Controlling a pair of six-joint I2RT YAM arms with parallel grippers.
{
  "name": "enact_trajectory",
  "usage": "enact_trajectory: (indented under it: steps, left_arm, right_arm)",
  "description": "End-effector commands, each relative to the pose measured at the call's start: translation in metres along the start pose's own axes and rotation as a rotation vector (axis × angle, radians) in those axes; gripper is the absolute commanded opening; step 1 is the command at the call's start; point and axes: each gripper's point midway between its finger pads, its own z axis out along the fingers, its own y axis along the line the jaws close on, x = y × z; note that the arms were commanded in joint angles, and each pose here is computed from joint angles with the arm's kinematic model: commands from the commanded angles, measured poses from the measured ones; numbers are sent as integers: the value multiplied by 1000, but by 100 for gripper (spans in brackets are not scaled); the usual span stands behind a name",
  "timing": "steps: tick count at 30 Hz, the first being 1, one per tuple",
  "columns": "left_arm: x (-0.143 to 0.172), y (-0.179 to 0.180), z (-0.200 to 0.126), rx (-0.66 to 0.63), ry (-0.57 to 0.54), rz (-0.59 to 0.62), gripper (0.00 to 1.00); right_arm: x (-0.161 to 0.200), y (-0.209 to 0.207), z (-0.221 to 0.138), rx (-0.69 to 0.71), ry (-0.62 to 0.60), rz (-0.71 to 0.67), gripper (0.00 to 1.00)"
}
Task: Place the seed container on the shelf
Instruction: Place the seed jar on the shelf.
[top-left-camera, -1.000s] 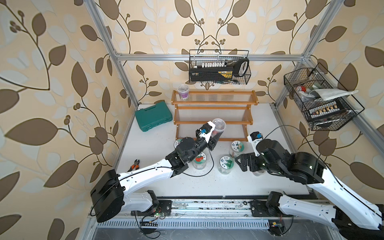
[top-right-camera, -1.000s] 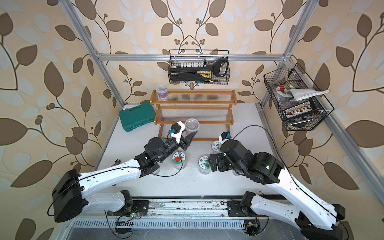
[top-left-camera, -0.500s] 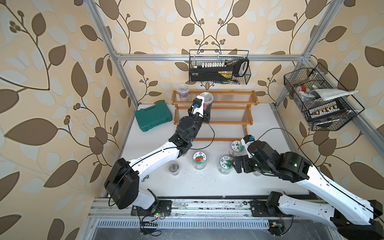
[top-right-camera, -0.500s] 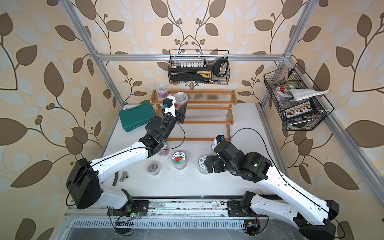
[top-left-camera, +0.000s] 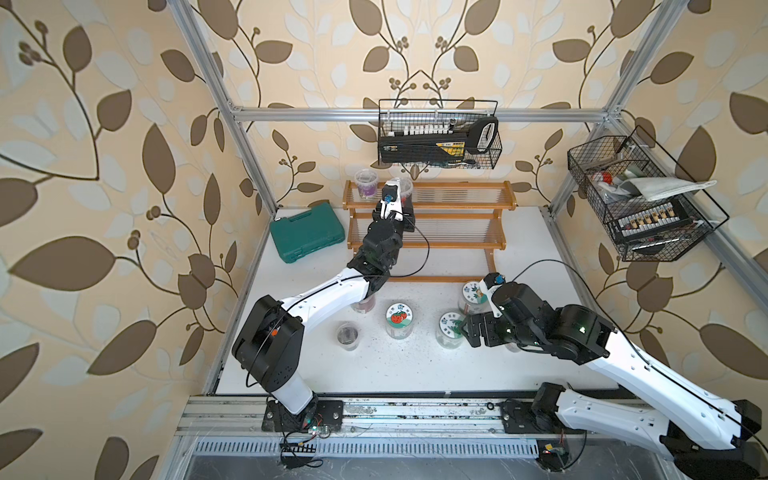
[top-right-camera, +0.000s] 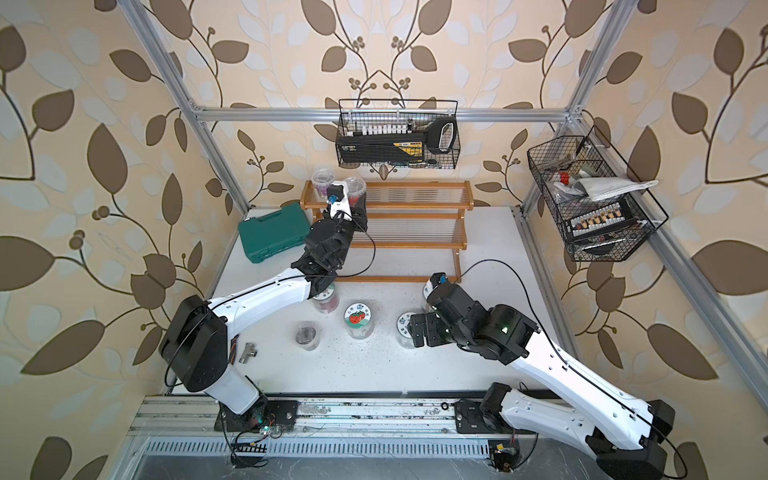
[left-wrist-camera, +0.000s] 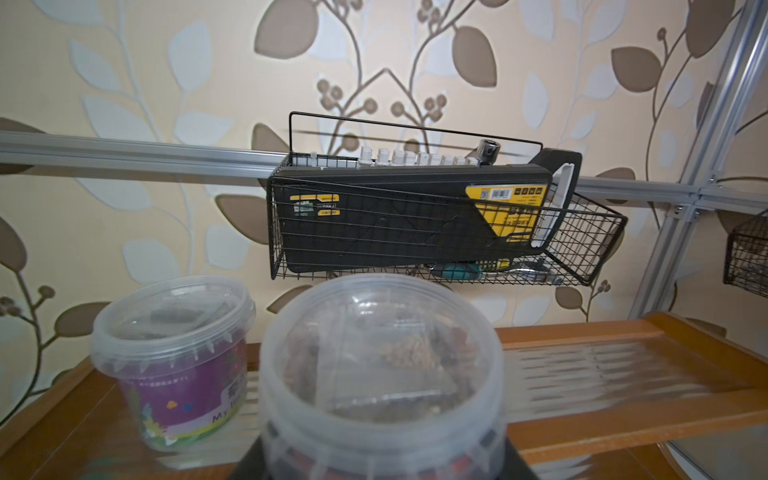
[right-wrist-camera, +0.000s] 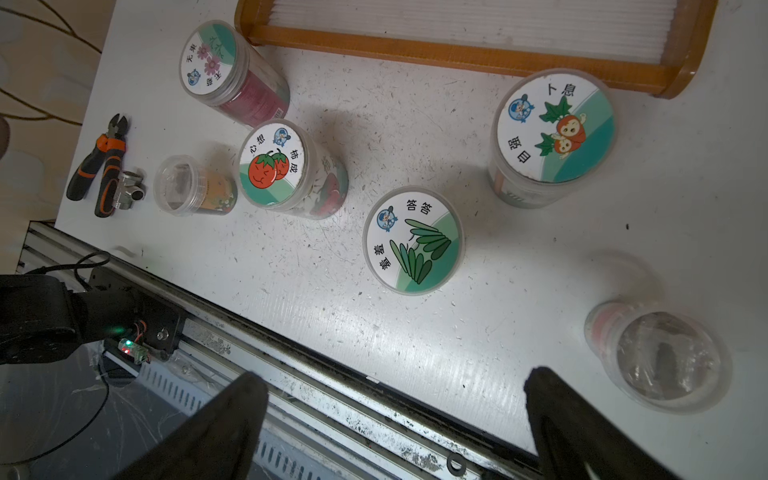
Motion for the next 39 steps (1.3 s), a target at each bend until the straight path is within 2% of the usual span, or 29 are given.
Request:
enact_trajectory:
  steps: [1,24,29,33,36,39]
  left_arm:
    - [-25,10,9,-53,-66,-52,46]
    - [19,17,42,-105,47,-20,49]
    - [21,19,47,-122,62,-12,60]
    - [20,20,48,-124,65,-4,63]
    - [19,19,49,-120,76,6,72]
    - [18,20,48,-125,87,7,73]
  right_arm:
    - [5,-2,5,-1,13,6,99]
    - [7,-8,7,2,17,19,99]
    - [7,-9,8,4,19,19,99]
    - [7,-10,7,2,18,18,99]
    - [8,-11,8,5,20,17,99]
    - [8,-12,8,7,21,20,99]
